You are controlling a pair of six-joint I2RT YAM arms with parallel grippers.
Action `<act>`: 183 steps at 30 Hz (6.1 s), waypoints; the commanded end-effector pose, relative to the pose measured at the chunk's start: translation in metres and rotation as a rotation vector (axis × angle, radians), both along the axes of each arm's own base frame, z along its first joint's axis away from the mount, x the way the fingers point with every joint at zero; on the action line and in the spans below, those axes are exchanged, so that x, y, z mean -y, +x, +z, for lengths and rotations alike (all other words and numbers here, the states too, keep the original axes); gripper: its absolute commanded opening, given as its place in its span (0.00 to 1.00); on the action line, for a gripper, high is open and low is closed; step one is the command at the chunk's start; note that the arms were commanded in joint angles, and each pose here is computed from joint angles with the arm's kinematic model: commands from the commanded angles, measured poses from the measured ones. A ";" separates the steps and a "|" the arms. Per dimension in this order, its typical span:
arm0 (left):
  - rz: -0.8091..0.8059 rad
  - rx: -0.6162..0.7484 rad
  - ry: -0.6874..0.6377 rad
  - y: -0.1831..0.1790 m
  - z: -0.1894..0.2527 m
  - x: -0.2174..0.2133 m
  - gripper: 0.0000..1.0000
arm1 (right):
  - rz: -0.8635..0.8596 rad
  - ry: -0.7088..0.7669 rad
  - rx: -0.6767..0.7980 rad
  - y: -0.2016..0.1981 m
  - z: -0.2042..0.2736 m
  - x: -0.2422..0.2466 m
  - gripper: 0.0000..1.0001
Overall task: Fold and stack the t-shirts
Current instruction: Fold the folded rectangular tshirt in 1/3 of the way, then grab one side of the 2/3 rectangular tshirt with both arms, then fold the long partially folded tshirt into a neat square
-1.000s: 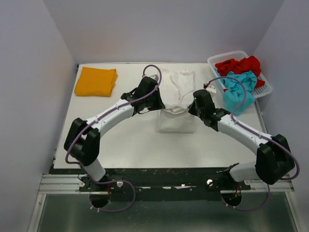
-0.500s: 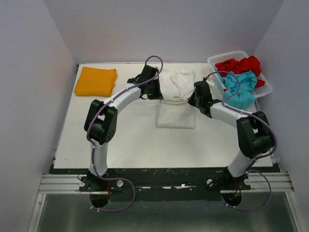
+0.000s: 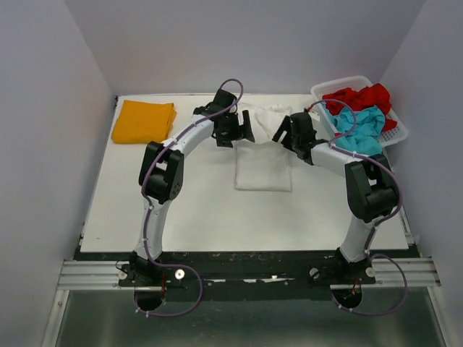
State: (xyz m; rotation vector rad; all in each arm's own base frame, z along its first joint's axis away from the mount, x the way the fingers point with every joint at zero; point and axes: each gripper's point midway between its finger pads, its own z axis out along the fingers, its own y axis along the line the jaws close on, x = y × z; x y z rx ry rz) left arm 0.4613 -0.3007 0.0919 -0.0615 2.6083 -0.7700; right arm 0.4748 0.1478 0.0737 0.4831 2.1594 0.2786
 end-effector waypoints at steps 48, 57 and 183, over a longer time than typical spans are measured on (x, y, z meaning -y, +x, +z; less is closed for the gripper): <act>-0.051 -0.216 -0.076 -0.143 -0.069 -0.005 0.00 | 0.093 0.160 -0.363 -0.187 -0.076 0.015 0.41; -0.033 -0.214 -0.086 -0.175 -0.068 -0.020 0.00 | 0.158 0.191 -0.403 -0.212 -0.079 0.010 0.01; -0.092 -0.140 -0.201 -0.211 -0.020 -0.037 0.98 | 0.531 0.477 -0.311 -0.242 -0.039 -0.040 1.00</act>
